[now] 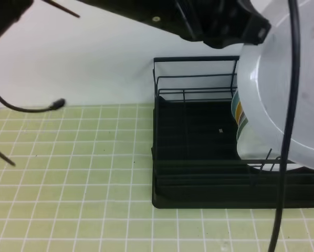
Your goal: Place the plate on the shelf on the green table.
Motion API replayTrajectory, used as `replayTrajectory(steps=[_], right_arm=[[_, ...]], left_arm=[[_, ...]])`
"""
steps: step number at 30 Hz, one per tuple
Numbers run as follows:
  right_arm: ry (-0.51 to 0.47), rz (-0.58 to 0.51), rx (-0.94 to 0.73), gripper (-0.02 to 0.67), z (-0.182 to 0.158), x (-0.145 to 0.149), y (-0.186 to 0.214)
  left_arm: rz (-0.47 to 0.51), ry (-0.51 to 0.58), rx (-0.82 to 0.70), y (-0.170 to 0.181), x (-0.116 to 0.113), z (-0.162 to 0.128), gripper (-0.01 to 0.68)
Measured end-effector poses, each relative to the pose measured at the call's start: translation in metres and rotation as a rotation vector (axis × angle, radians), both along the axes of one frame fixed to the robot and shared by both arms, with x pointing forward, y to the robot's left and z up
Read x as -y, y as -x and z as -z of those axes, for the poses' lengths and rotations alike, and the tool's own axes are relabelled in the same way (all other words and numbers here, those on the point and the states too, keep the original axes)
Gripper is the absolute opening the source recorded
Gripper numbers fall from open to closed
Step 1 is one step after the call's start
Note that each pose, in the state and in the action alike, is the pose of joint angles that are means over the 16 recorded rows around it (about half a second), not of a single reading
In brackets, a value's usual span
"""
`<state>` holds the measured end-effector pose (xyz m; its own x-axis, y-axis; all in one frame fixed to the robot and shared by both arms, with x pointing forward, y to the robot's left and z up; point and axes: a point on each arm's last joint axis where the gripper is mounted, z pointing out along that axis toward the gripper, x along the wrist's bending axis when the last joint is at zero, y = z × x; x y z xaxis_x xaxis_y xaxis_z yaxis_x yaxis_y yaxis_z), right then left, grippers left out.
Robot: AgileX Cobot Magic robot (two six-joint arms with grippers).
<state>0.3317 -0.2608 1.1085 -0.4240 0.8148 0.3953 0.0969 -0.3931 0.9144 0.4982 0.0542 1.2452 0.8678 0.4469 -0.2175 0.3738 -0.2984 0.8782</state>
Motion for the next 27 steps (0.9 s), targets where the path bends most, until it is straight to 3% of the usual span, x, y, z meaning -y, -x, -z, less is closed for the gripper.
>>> replayTrajectory(steps=[6, 13, 22, 27], right_arm=[[-0.021, -0.052, -0.048, 0.456, 0.004, -0.005, -0.013], [-0.011, -0.06, -0.051, 0.249, 0.006, -0.006, -0.019], [0.013, -0.024, -0.031, 0.058, 0.003, -0.003, -0.021], [0.044, 0.034, 0.003, 0.05, -0.007, 0.002, -0.023]], left_arm=[[0.01, 0.024, 0.011, 0.003, 0.005, -0.002, 0.0], [0.015, 0.025, 0.027, 0.004, 0.006, -0.003, 0.025], [0.054, 0.013, 0.027, 0.007, 0.007, -0.002, 0.202], [0.084, 0.003, 0.03, 0.011, 0.006, -0.003, 0.312]])
